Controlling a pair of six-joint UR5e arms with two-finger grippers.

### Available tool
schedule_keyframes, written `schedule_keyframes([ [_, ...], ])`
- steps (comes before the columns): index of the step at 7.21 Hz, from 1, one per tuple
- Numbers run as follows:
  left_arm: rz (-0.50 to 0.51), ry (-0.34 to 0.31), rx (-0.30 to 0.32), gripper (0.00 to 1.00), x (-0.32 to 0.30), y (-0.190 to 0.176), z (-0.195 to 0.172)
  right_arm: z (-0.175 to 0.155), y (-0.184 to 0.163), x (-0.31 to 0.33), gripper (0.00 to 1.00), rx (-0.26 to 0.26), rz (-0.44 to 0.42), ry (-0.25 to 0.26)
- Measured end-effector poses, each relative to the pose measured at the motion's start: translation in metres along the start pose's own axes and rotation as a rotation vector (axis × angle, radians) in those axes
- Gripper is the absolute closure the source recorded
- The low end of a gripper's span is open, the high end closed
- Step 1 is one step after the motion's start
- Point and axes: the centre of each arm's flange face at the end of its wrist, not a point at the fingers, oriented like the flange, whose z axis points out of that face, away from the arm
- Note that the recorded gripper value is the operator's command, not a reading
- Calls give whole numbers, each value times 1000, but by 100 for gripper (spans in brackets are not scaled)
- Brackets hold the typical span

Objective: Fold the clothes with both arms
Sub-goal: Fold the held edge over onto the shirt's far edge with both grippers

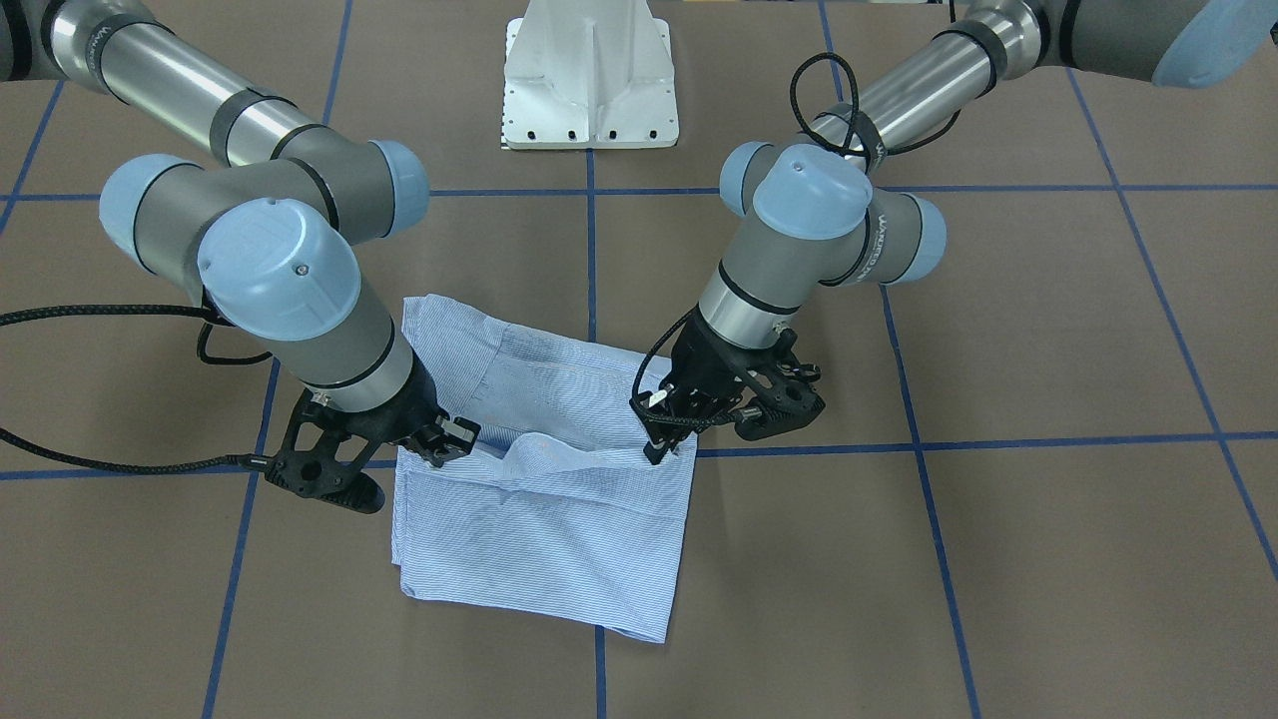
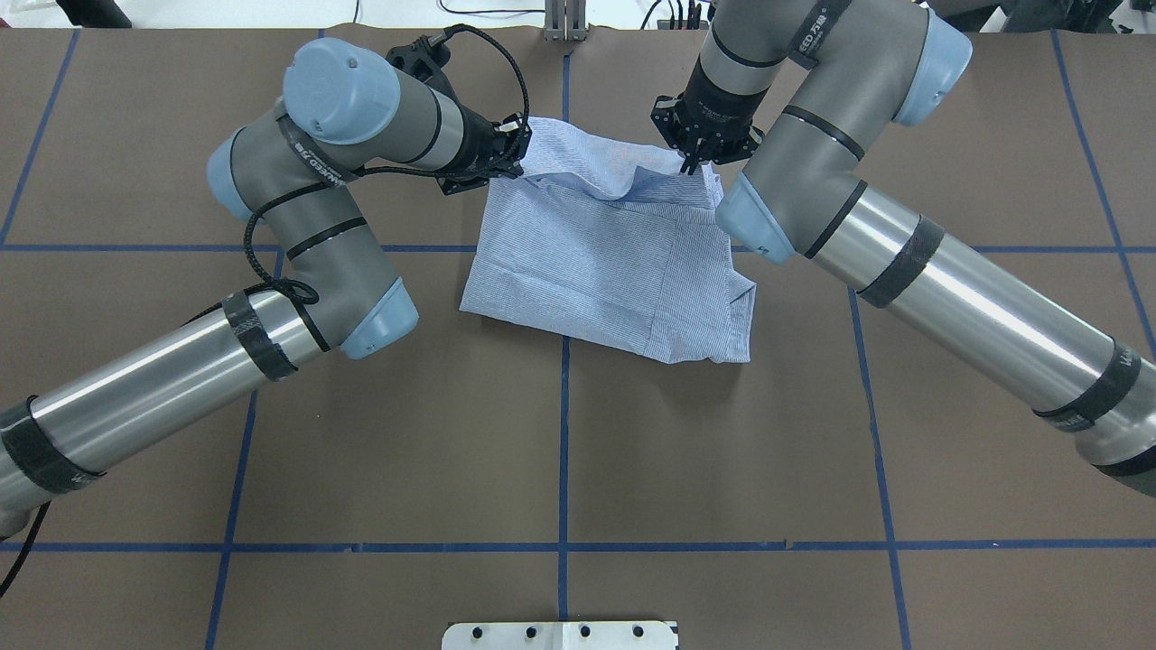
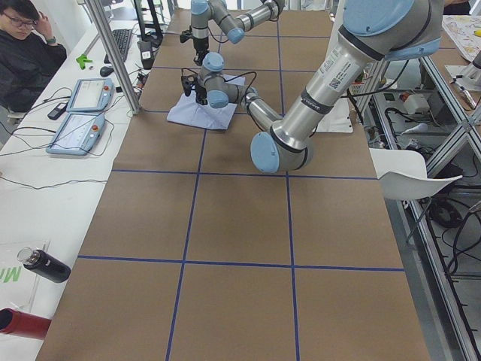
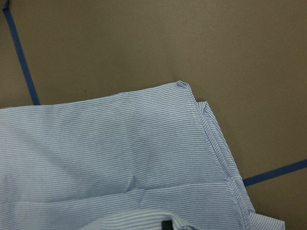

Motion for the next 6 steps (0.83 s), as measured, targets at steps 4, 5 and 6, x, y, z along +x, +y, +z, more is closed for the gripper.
schedule_keyframes([
  [4, -1, -8, 0, 100, -13, -6, 19, 27, -11, 4, 100, -4, -5, 2],
  [5, -2, -15, 0, 100, -16, -7, 21, 29, -12, 4, 100, -5, -3, 5],
  [6, -2, -19, 1, 100, -18, -7, 23, 30, -13, 5, 1, -5, -3, 5],
])
